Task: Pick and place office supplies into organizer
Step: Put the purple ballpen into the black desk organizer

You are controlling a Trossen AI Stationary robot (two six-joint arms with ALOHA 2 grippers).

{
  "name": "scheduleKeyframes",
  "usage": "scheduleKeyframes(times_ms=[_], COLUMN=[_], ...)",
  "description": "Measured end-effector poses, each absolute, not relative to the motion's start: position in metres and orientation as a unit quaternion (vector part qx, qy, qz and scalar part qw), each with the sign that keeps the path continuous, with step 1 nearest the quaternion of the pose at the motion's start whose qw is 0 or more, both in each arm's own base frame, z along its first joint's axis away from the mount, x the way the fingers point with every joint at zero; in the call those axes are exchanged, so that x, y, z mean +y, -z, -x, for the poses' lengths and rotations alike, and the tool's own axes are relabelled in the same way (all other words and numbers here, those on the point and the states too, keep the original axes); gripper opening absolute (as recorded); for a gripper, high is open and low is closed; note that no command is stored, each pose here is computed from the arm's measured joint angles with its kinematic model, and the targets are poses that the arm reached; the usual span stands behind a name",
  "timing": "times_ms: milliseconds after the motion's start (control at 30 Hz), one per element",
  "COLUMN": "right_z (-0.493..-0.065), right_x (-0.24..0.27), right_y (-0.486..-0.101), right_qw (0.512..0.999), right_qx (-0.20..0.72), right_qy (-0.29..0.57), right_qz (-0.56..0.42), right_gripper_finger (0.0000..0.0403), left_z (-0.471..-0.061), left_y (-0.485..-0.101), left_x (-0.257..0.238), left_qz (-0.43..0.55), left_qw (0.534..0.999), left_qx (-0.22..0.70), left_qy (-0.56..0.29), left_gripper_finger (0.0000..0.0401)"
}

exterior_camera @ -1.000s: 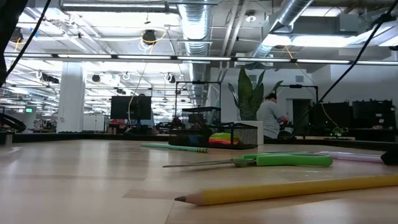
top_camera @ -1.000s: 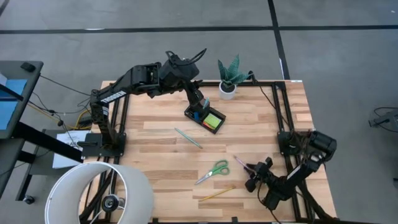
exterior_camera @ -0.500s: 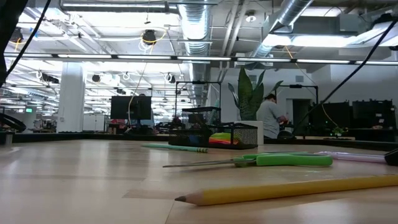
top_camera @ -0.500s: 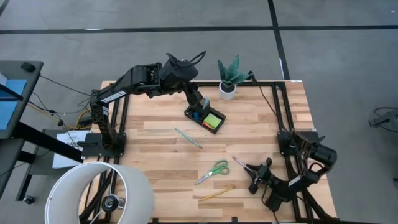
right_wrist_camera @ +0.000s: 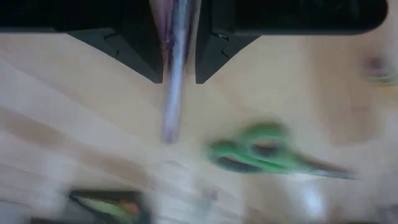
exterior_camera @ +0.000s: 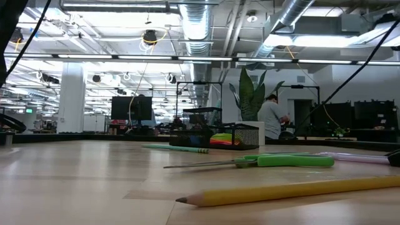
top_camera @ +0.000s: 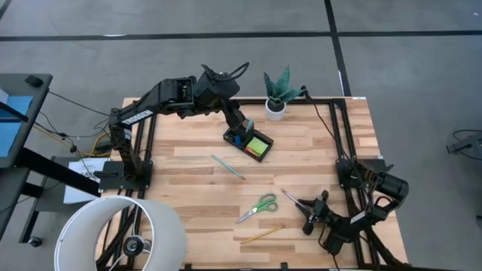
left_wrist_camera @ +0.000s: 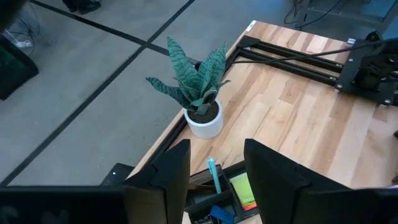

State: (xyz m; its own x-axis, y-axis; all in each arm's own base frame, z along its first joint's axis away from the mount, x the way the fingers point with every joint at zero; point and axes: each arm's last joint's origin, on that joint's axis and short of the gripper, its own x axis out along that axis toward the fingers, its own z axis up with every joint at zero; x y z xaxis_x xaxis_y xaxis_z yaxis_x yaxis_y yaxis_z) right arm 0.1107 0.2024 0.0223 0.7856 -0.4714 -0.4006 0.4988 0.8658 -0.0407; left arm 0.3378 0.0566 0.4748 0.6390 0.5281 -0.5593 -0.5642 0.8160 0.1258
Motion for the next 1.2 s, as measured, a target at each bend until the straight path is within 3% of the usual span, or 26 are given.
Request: scheduleKeyframes(times_ms=[67,367,767,1000,1200], right_z=[-0.116,-0.136,-0.142,-0.150,-0.152], right_x=[0.211,0.210,0.214,0.209,0.204], right_y=[-0.016,-0.013,-0.025,-0.027,-0.025], right_qw=[0.963,0.965,0.949,0.945,0.949], right_qx=[0.138,0.103,0.212,0.216,0.207], right_qy=[0.226,0.237,0.233,0.244,0.239], right_qz=[-0.047,-0.045,-0.033,-0.026,-0.017], right_gripper_finger=[0.0086,0.0008,0.0085,0.0130,0.0115], left_z=[-0.338,-0.338,-0.338,-0.338,-0.338], left_y=[-0.474,-0.474,-0.475,-0.474,-0.474], left_x=[0.057,0.057,0.057,0.056,0.056], left_qz=[0.034,0.038,0.040,0.040,0.041], left_qw=[0.904,0.904,0.905,0.905,0.905], left_qx=[0.299,0.297,0.296,0.297,0.299], left_qy=[-0.303,-0.305,-0.303,-0.302,-0.299], left_gripper_finger=[0.0144,0.0144,0.0144,0.0144,0.0144])
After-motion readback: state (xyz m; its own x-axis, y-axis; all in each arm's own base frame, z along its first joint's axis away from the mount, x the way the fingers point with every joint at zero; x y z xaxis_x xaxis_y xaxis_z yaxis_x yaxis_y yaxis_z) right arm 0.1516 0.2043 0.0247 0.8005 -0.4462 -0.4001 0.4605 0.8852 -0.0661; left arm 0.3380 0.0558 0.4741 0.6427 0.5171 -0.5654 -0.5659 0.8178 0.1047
